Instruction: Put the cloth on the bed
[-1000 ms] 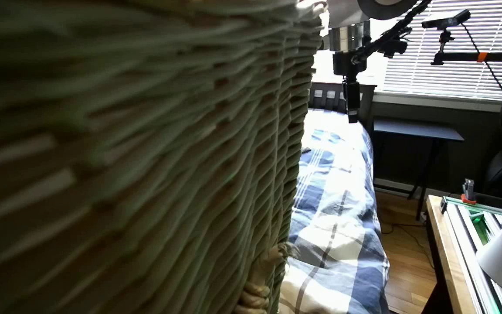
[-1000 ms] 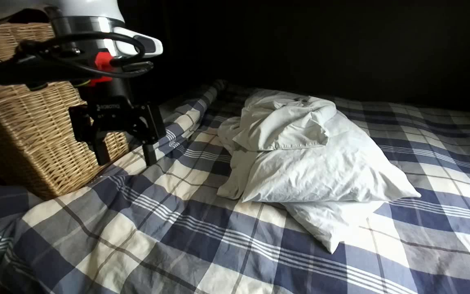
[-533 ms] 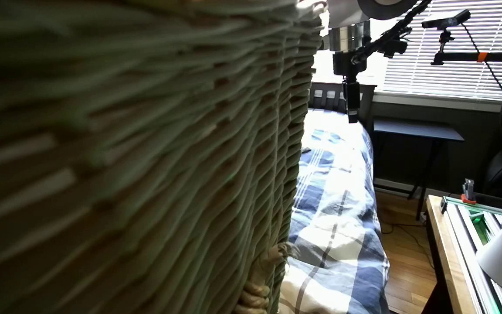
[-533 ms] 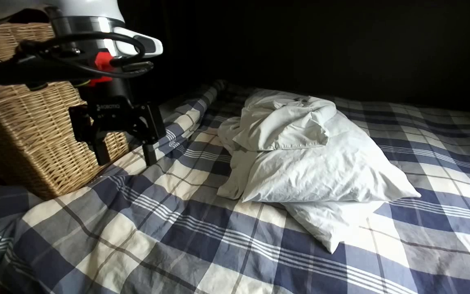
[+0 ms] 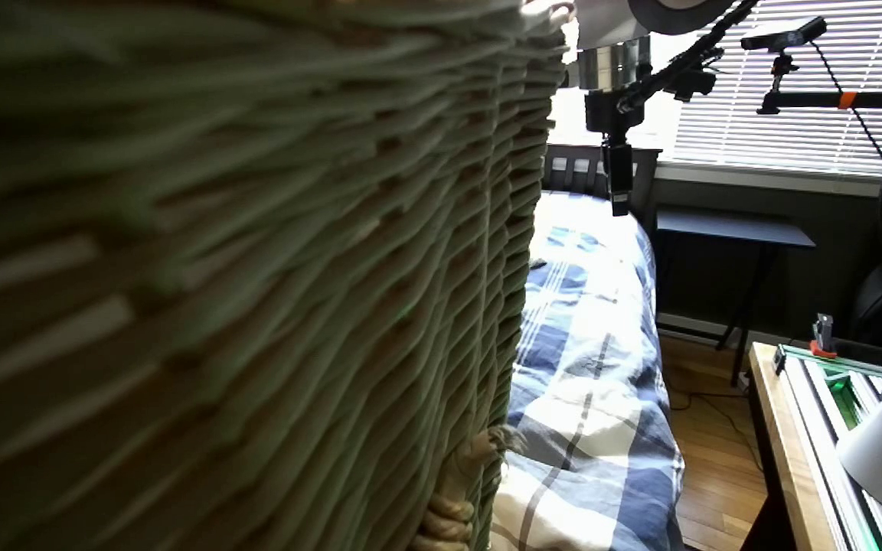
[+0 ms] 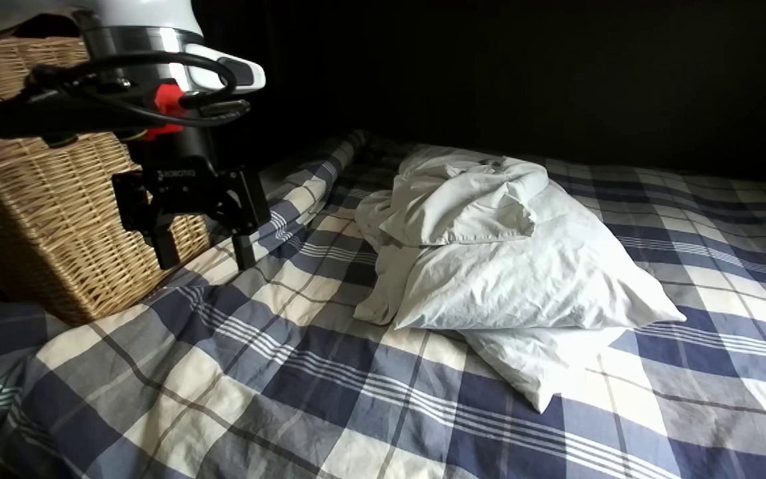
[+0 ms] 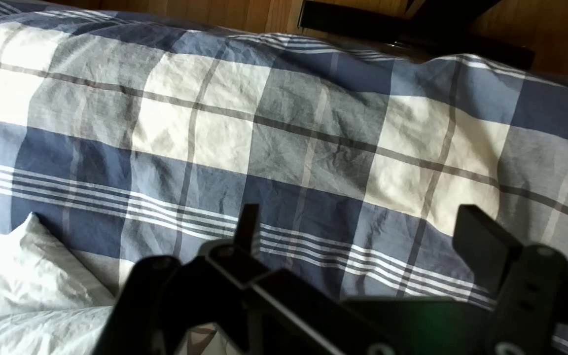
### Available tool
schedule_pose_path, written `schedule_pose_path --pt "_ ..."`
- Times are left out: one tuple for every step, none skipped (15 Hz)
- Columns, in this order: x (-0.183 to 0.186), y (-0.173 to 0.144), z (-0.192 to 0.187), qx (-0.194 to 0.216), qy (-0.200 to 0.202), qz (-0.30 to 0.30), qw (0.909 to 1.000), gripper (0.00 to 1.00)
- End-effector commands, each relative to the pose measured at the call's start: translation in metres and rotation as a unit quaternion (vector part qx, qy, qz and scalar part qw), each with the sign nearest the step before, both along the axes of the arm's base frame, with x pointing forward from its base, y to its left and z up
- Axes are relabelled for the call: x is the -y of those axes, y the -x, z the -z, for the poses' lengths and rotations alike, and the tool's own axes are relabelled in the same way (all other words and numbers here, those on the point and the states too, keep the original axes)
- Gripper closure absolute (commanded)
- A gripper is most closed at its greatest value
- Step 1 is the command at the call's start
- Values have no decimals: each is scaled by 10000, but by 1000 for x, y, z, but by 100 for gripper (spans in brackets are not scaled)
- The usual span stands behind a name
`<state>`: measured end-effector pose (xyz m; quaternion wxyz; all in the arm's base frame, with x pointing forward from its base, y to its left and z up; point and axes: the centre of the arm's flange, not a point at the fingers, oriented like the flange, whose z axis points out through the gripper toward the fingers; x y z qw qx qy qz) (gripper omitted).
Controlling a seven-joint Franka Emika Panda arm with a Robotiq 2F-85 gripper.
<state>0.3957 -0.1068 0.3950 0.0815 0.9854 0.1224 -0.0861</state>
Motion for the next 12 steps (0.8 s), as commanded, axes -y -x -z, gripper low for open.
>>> schedule_pose_path --pt "0 0 0 0 0 0 10000 0" --pt "0 0 0 0 0 0 10000 0" --pt "-1 -9 3 131 -31 -40 9999 0" --pt "-3 -17 5 258 -40 -48 9996 0" --pt "-4 -30 8 468 -88 -54 9989 0" --pt "4 -49 11 704 -125 -58 9974 0" --pt "4 -65 13 958 -181 -34 9952 0" --pt "9 -84 15 1206 -190 -8 9925 0" --pt "13 -99 18 1370 -236 27 9903 0" --pt "20 -117 22 1528 -263 116 9878 0" --pt "28 -133 27 1633 -264 244 9859 0" --pt "35 -148 32 1675 -297 411 9846 0"
